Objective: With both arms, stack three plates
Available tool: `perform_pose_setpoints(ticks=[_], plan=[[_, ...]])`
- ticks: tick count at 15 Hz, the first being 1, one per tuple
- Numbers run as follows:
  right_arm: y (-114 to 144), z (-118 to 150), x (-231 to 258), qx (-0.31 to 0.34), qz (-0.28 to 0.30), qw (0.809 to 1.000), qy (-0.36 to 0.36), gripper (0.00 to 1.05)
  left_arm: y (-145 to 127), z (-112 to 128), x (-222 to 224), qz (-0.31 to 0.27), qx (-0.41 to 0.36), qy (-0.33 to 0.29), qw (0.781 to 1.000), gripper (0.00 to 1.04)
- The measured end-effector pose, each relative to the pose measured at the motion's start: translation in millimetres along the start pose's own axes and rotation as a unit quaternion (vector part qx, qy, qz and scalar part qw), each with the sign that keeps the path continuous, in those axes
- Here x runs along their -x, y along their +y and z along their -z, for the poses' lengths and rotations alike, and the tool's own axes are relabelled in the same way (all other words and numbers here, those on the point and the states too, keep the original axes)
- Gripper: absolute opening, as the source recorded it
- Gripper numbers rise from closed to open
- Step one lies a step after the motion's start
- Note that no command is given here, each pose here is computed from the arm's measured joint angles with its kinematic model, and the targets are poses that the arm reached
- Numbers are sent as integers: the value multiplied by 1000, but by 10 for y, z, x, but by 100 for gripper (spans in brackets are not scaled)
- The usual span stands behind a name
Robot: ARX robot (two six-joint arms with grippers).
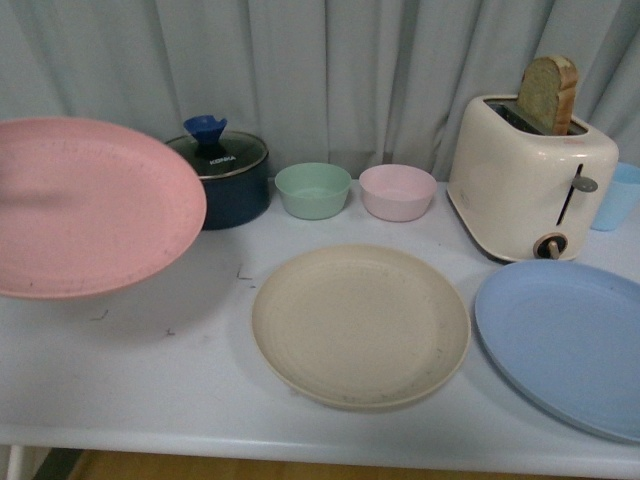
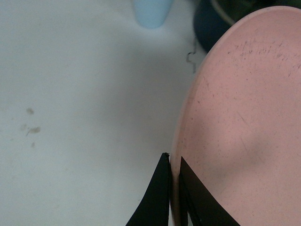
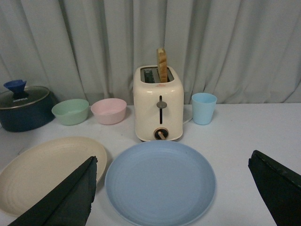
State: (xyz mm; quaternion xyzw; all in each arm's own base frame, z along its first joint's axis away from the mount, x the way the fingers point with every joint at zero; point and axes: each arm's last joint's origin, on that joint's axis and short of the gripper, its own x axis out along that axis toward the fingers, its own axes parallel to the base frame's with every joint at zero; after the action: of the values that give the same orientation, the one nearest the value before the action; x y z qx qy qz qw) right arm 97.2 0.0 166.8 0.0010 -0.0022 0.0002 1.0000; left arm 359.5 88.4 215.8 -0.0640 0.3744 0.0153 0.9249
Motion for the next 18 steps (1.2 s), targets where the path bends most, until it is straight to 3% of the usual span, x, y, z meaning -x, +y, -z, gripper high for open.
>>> perform_pose_setpoints(ticks=[1,2,3,5,9,17,18], plan=[[0,0,0,0,0,1000,0,98,-167,-64,119,17,-4,-18,1000,3],[0,0,0,0,0,1000,0,98,-532,-105,155,56,-7,-30,998,3],[0,0,0,0,0,1000,0,98,-1147,-3,40,112,-17,-13,993,3],[0,0,0,0,0,1000,0,98,-1523,174,-163,138,-32,25,990,3],[0,0,0,0,0,1000,0,98,-1815,465,-524,138,-42,81,986,3],[0,0,0,0,0,1000,0,98,-1979,608,-895,129,-47,116,984,3],[0,0,0,0,0,1000,0,98,-1993,640,-937,132,-44,122,983,10]])
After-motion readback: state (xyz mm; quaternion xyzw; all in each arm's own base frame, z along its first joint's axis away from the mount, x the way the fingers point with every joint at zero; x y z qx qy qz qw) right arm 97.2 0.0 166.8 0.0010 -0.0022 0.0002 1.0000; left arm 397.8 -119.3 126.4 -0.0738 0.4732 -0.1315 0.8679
